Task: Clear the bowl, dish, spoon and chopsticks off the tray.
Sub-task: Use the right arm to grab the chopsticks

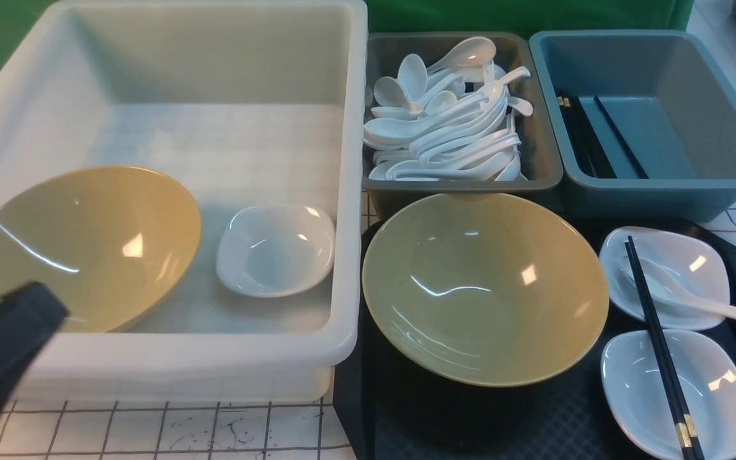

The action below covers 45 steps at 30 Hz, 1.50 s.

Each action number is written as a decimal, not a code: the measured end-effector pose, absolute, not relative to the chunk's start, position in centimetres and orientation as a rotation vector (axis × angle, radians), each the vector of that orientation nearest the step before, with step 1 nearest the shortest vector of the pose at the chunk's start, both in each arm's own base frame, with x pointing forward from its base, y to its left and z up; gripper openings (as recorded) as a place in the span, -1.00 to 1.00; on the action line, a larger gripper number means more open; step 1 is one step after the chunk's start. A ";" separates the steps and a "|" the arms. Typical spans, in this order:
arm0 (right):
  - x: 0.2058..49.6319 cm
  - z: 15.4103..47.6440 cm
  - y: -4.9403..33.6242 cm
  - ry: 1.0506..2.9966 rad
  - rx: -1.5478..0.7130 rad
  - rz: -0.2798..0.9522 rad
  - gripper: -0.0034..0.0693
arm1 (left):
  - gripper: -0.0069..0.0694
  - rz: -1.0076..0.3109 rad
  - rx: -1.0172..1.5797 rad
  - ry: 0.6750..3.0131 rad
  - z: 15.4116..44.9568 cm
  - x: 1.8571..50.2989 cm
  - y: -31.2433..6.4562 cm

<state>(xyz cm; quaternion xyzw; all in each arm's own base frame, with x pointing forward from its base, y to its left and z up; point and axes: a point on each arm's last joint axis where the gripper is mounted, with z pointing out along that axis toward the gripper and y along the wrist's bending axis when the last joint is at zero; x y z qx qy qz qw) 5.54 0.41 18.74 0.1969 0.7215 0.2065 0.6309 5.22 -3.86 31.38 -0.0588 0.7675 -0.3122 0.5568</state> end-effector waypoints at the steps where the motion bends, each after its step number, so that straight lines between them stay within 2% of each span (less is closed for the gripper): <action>1: 5.4 18.6 0.6 1.696 0.450 0.493 -0.28 | -0.82 -0.699 -0.094 1.889 31.5 5.8 -3.9; 4: 5.0 19.7 1.2 1.837 0.374 0.525 -0.35 | -0.82 -0.663 0.015 2.007 31.9 6.7 -4.2; 9: 4.6 25.0 2.4 2.022 0.083 0.546 -0.45 | -0.82 -0.641 0.283 2.114 32.2 7.6 -5.1; 14: 5.0 29.1 3.6 2.300 -0.221 0.519 -0.46 | -0.82 -0.535 0.617 2.213 32.1 8.8 -6.5; 17: 5.9 30.6 4.1 2.462 -0.339 0.461 -0.46 | -0.82 -0.455 0.799 2.247 32.3 9.9 -7.6; 22: 7.8 31.3 4.6 2.605 -0.447 0.358 -0.46 | -0.82 -0.425 1.010 2.217 33.1 11.2 -10.3; 29: 10.5 30.4 5.6 2.744 -0.459 0.320 -0.41 | -0.82 -0.447 1.196 2.104 34.3 11.3 -13.5; 37: 13.7 28.5 6.8 2.907 -0.463 0.277 -0.19 | -0.82 -0.415 1.263 2.005 34.7 10.9 -14.2; 45: 16.4 28.5 7.8 2.904 -0.377 0.285 -0.05 | -0.82 -0.403 1.286 1.978 34.8 11.0 -14.2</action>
